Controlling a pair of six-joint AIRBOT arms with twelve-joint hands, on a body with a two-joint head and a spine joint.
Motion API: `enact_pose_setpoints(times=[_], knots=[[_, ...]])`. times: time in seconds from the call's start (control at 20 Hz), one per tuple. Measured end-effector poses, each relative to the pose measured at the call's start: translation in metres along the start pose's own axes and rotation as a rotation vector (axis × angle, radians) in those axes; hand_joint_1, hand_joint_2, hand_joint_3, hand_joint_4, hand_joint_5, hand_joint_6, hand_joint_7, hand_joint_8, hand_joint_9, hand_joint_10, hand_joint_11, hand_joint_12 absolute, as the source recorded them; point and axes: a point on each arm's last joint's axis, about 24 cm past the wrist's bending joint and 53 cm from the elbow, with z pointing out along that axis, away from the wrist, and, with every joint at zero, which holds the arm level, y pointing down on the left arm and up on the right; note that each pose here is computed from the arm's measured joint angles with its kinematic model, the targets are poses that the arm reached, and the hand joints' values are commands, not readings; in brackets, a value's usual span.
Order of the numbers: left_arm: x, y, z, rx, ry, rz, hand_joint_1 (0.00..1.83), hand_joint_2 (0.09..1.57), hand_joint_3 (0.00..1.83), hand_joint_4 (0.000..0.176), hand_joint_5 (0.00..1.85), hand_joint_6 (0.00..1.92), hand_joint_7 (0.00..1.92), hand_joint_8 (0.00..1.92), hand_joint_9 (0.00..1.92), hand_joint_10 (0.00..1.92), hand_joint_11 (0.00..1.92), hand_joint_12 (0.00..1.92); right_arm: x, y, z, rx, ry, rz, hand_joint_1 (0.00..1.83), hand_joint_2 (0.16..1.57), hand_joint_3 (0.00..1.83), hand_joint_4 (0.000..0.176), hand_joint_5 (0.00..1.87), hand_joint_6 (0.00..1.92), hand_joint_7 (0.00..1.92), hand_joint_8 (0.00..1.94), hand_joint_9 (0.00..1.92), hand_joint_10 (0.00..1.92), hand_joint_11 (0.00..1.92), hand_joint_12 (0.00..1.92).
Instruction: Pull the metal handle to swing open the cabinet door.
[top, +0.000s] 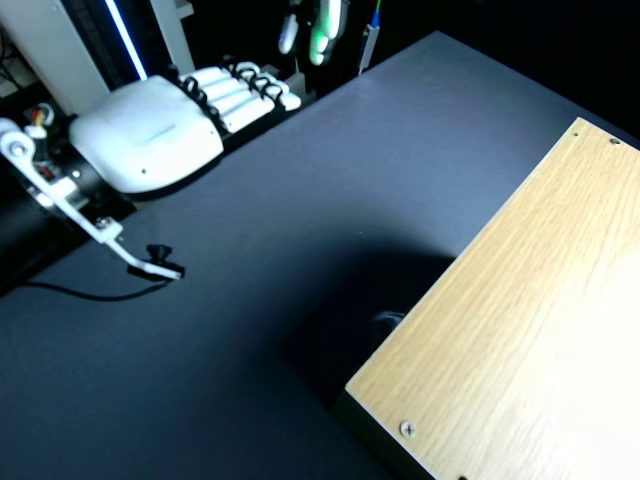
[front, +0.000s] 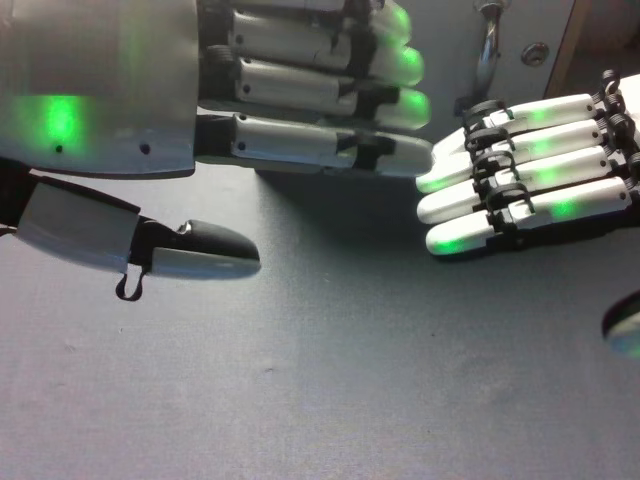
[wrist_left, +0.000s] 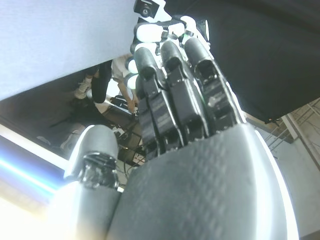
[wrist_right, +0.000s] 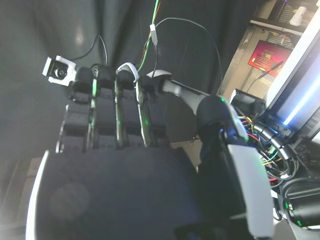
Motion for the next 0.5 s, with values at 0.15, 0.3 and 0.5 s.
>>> enact_pose_setpoints(times=[0.15,0.3,0.5], knots=[[0.001,0.0,0.0,0.0,0.004,0.002,0.0,1.52,0.06,0.0,0.08,0.01,0.1,0.0,0.06,0.0,0.0,0.31,0.0,-0.001,0.0,0.004,-0.002,0.0,0.0,1.25,0.02,0.0,0.06,0.01,0.08,0.01,0.02,0.01,0.0,0.0],[0.001,0.0,0.0,0.0,0.003,0.002,0.0,1.56,0.05,0.0,0.19,0.01,0.23,0.01,0.18,0.02,0.0,0.52,-0.003,-0.009,0.003,0.029,-0.017,0.009,0.0,1.25,0.0,0.0,0.14,0.0,0.15,0.01,0.11,0.0,0.01,0.23],[0.001,0.0,0.0,0.0,0.003,0.003,0.0,1.57,0.05,0.0,0.16,0.0,0.21,0.01,0.16,0.01,0.0,0.4,-0.004,-0.021,0.006,0.08,-0.029,0.017,0.0,1.26,0.0,0.0,0.18,0.0,0.2,0.0,0.15,0.0,0.0,0.41]])
